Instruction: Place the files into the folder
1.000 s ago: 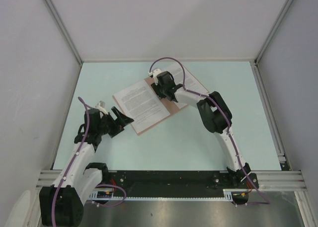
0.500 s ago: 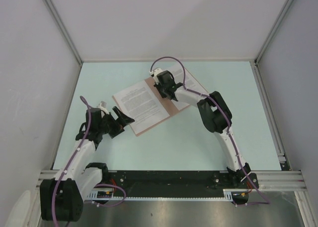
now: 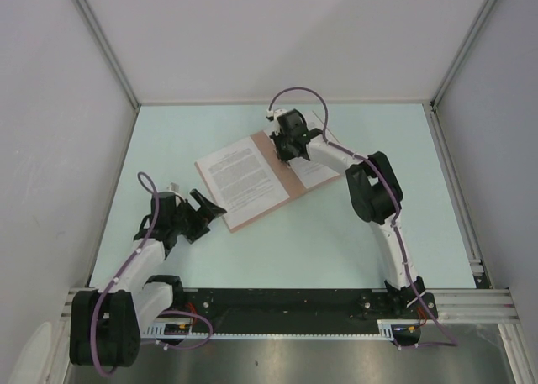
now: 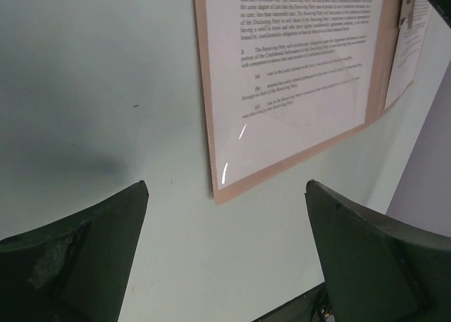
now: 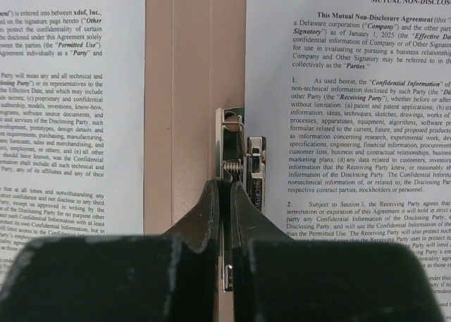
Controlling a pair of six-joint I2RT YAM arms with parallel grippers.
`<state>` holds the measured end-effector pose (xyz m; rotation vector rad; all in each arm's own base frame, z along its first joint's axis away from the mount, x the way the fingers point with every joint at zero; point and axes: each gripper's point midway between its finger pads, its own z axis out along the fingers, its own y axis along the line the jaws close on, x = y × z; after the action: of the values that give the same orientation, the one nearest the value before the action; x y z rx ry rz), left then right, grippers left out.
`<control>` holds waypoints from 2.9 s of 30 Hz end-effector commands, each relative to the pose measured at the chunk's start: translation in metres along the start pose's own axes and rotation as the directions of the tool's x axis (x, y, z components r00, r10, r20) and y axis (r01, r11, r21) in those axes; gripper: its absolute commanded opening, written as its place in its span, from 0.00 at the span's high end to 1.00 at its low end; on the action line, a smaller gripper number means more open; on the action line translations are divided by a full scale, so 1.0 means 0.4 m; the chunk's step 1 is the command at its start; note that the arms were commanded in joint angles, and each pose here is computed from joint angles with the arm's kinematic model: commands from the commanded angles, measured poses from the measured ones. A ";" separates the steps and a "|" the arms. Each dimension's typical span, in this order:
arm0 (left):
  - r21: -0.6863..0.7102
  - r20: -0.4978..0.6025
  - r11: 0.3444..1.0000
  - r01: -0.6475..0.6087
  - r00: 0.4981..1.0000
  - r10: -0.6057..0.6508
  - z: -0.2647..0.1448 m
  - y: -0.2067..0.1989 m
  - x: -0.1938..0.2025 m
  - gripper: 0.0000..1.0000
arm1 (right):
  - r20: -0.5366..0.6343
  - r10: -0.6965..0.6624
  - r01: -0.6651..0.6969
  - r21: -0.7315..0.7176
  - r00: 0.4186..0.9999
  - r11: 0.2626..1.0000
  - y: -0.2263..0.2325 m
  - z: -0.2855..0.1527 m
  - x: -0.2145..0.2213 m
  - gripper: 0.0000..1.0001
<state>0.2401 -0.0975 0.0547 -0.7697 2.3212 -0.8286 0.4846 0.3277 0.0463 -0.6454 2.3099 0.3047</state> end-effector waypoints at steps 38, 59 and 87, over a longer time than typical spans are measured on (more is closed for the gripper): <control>0.233 0.102 0.972 -0.042 0.995 0.019 0.019 -0.136 -0.021 0.81 | 0.118 0.167 -0.148 -0.155 0.979 0.977 0.090 -0.113 -0.083 1.00; 0.092 -0.020 0.995 0.036 0.999 -0.034 -0.039 -0.149 0.004 1.00 | 0.368 -0.327 0.346 0.015 0.870 0.938 0.310 -0.413 0.115 0.05; 0.053 -0.063 0.996 0.072 0.996 -0.069 -0.117 -0.195 0.004 1.00 | 0.597 -0.518 0.431 0.298 0.613 0.852 0.558 -0.403 0.151 0.69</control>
<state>0.2300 -0.1248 0.1161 -0.8852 2.3610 -0.9039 0.2166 0.4325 0.0996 -1.0910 1.3896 0.1145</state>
